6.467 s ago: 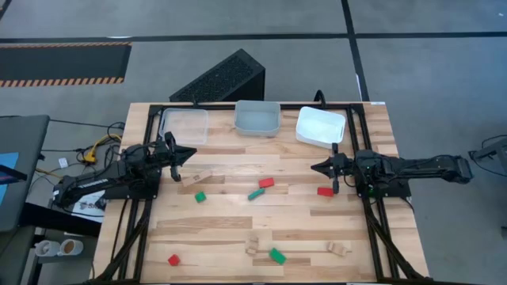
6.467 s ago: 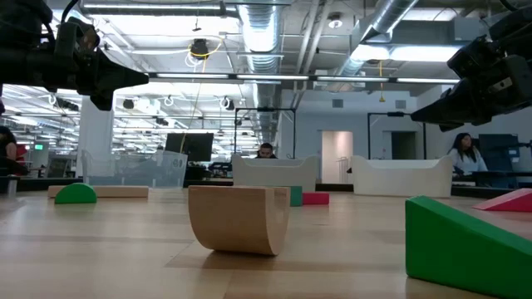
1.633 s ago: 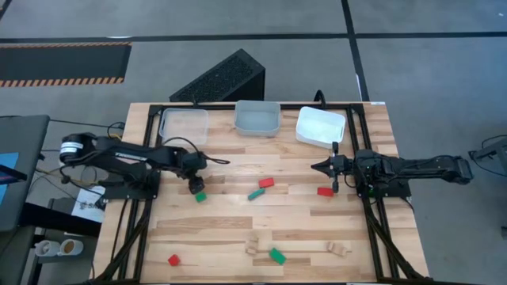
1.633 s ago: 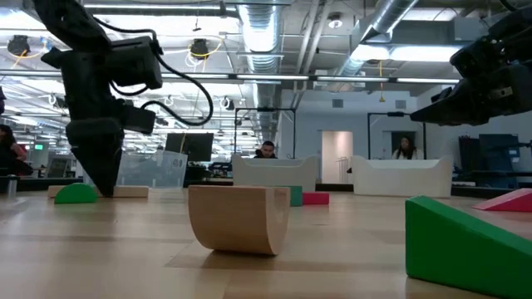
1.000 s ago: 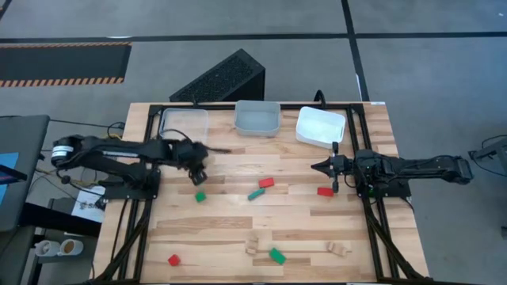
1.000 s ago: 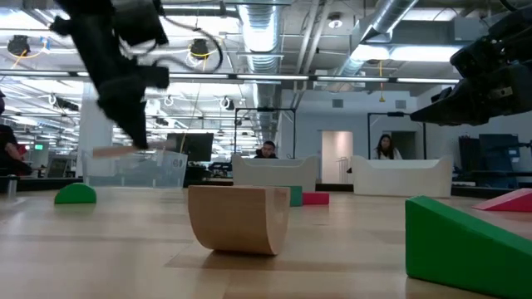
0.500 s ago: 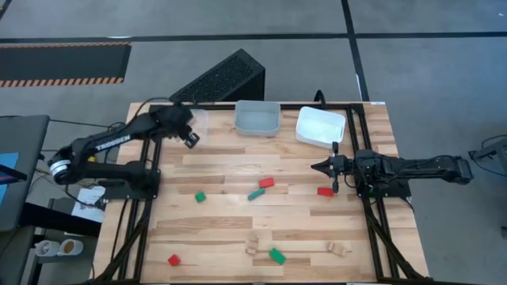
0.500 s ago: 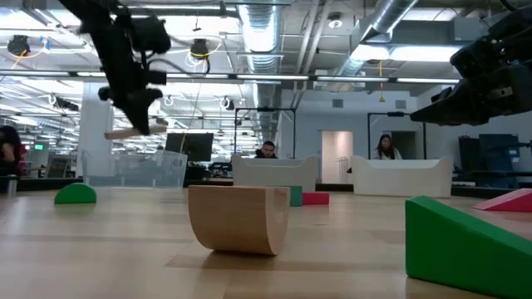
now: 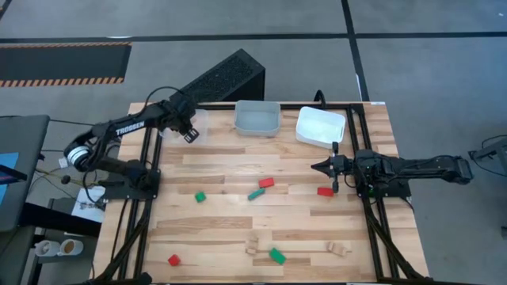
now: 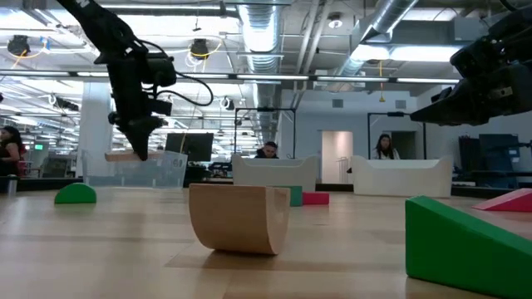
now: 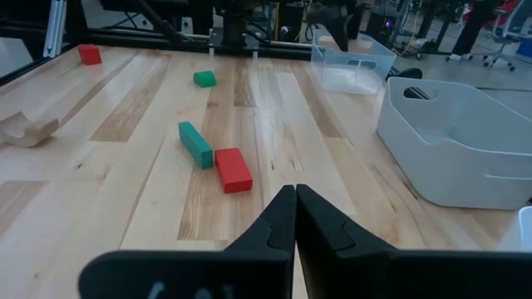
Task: Sort & place blocks by color
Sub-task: Put the top left brown block into the transparent bin, then put the top right red block into the white bin
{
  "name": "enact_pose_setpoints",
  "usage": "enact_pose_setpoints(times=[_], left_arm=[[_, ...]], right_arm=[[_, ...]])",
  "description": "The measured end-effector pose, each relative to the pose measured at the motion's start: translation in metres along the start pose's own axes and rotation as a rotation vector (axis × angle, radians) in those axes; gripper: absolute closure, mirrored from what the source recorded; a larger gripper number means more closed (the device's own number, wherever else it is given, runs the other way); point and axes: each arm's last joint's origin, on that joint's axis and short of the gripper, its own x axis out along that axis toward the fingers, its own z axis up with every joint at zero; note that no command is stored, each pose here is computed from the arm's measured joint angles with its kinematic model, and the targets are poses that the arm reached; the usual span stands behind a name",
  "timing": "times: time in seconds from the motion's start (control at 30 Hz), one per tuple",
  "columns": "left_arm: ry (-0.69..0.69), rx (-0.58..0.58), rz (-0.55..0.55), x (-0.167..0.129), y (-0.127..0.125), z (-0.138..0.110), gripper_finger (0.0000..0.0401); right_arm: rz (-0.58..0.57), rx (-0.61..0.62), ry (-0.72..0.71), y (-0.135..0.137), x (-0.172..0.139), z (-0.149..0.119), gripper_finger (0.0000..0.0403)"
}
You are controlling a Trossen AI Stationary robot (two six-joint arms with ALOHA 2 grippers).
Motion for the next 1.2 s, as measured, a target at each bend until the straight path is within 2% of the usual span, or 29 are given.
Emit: enact_pose_setpoints(times=[0.3, 0.43, 0.73, 0.9, 1.07, 1.13, 1.2], left_arm=[[0.003, 0.033, -0.001, 0.004, -0.001, 0.002, 0.0289], [0.001, 0.023, -0.047, 0.004, -0.002, 0.001, 0.0276], [0.045, 0.025, -0.06, 0.002, -0.002, -0.002, 0.0192], [0.069, 0.0, -0.062, -0.011, 0.001, 0.003, 0.0165], [-0.068, -0.043, -0.073, -0.048, 0.0, 0.008, 0.0161], [-0.166, -0.067, -0.121, -0.067, -0.004, 0.007, 0.0161], [-0.292, -0.094, -0.223, -0.085, -0.012, 0.003, 0.0161]], right_arm=[[0.0, 0.0, -0.001, 0.0, 0.0, 0.0, 0.0375], [0.0, 0.0, 0.0, 0.0, 0.0, 0.0, 0.0373], [0.0, 0.0, 0.0, 0.0, 0.0, 0.0, 0.0376], [0.0, 0.0, 0.0, 0.0, 0.0, 0.0, 0.0376], [0.0, 0.0, 0.0, 0.0, 0.0, 0.0, 0.0376], [0.0, 0.0, 0.0, 0.0, 0.0, 0.0, 0.0376], [0.0, 0.0, 0.0, 0.0, 0.0, 0.0, 0.0376]])
